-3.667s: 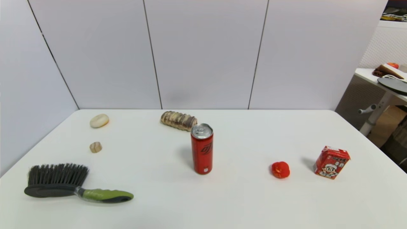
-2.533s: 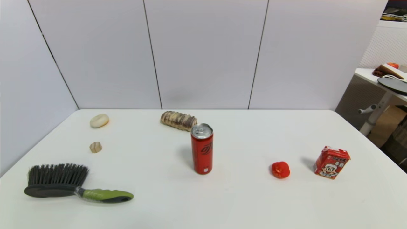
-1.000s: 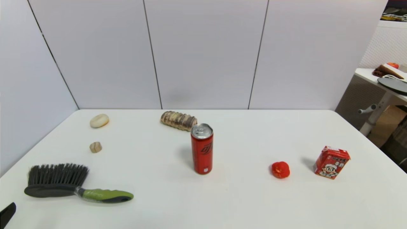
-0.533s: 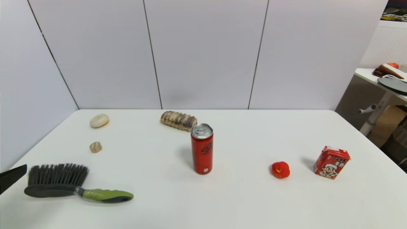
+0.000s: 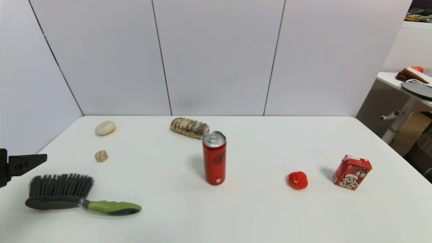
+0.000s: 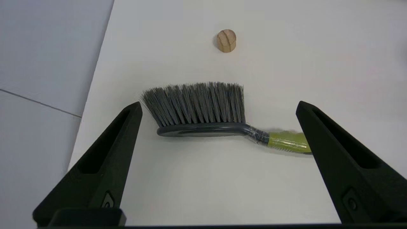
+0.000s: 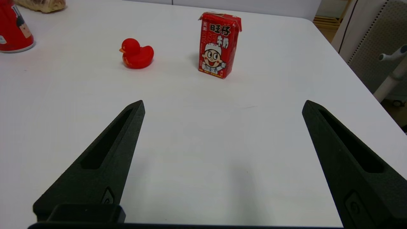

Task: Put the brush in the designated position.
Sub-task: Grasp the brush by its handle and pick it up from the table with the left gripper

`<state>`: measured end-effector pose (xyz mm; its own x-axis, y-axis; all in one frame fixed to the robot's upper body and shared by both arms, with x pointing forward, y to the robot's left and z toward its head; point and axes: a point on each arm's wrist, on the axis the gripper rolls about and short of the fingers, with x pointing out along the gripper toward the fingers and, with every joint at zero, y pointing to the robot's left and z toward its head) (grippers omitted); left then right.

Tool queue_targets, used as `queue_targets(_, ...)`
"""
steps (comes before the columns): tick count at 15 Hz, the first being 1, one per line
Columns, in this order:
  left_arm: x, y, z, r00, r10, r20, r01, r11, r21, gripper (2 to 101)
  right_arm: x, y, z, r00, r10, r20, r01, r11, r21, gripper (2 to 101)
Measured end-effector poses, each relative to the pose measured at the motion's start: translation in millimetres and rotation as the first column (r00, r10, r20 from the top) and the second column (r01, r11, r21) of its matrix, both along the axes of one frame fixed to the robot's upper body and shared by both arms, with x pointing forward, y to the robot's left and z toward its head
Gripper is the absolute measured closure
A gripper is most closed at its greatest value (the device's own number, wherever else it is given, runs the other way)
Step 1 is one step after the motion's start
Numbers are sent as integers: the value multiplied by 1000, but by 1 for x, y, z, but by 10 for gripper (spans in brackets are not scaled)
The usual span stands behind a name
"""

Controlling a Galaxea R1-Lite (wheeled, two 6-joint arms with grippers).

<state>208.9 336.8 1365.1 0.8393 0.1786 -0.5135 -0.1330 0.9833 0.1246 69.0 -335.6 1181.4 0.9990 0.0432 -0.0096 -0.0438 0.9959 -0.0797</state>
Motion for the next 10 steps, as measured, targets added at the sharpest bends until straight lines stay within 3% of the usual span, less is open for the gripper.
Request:
queue_targets(3, 13, 3, -6, 976, 218, -17, -219, 975, -40, 53, 0, 0, 0, 1000, 0, 0, 0, 1000, 0, 43)
queue_targets(6, 24, 5, -13, 915, 403, -16, -402, 908, -121, 53, 0, 0, 0, 1000, 0, 0, 0, 1000, 0, 43)
queue_targets(10, 29, 5, -40, 826, 557, -84, -561, 799, -215, 53, 0, 0, 0, 1000, 0, 0, 0, 1000, 0, 43)
